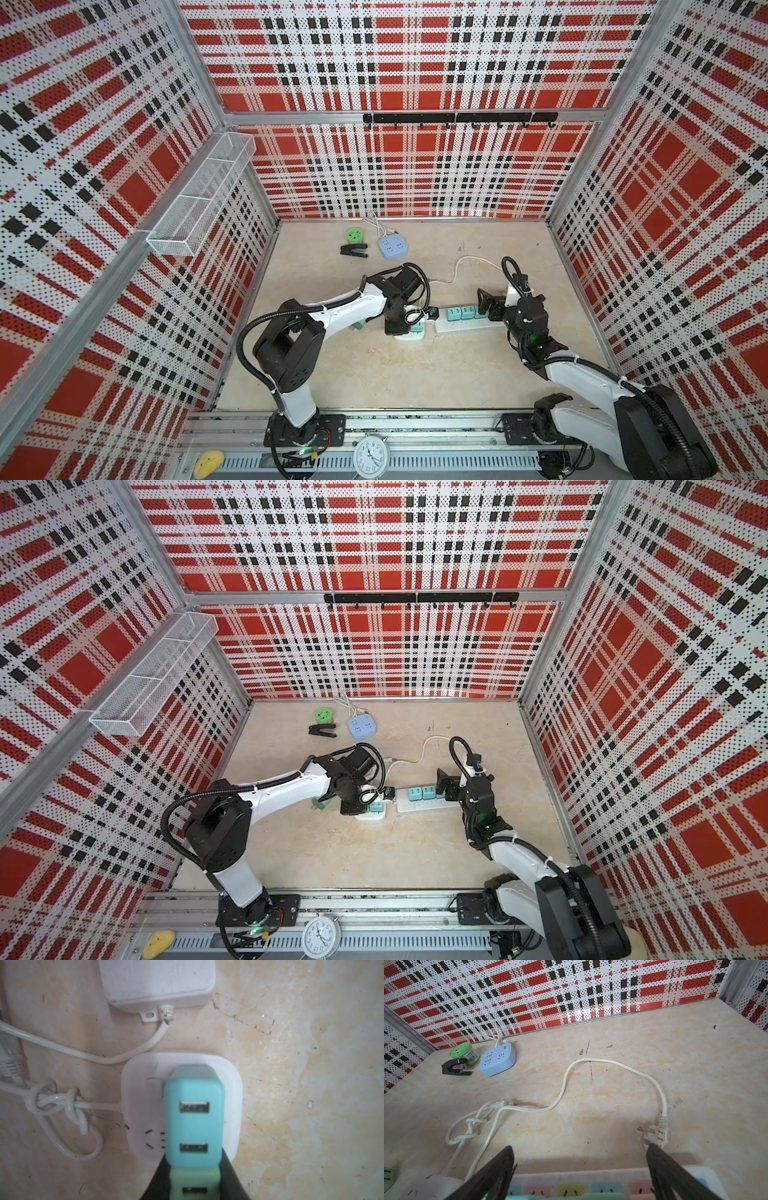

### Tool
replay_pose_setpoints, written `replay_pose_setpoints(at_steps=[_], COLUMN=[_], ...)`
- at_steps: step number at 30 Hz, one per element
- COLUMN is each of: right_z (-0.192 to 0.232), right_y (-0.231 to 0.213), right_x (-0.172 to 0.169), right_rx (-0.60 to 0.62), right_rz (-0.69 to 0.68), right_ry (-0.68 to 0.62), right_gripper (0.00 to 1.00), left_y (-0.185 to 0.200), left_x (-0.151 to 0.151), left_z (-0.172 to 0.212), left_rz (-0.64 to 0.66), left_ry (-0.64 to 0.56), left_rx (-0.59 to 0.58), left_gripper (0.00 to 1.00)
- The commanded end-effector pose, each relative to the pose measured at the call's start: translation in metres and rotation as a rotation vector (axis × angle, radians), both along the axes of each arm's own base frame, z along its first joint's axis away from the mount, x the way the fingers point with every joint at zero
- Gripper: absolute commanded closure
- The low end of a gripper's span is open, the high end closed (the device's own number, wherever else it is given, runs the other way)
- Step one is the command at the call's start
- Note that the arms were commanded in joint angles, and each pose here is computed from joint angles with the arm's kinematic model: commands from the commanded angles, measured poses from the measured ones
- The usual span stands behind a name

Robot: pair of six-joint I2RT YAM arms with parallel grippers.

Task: Insert the plug
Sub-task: 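Open the left gripper and lift it off the plugged mint-green charger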

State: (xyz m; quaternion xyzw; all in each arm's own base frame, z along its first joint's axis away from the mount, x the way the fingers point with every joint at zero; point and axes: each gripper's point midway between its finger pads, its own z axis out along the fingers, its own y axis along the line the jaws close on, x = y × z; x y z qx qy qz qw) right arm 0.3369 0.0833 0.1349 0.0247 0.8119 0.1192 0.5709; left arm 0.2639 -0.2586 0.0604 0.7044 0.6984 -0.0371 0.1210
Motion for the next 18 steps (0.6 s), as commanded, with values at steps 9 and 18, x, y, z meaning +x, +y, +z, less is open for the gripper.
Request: replay_pose_setpoints(at_steps=[9, 18], right_z=[0.011, 0.010], right_y=[0.001, 0.000], right_x=[0.005, 0.004], right_rx=[0.001, 0.002], right_rz=[0.003, -0.002], right_ry=[-0.045, -0.044], right_gripper=[0.00, 0.00], left_y=[0.006, -0.009], left_x=[0.029, 0.040], left_z=[-0.011, 0.023], left_rz=[0.126, 0.122], left_ry=[-0.008, -0.084], left_rx=[-0.042, -0.164], left_gripper=[1.00, 0.01])
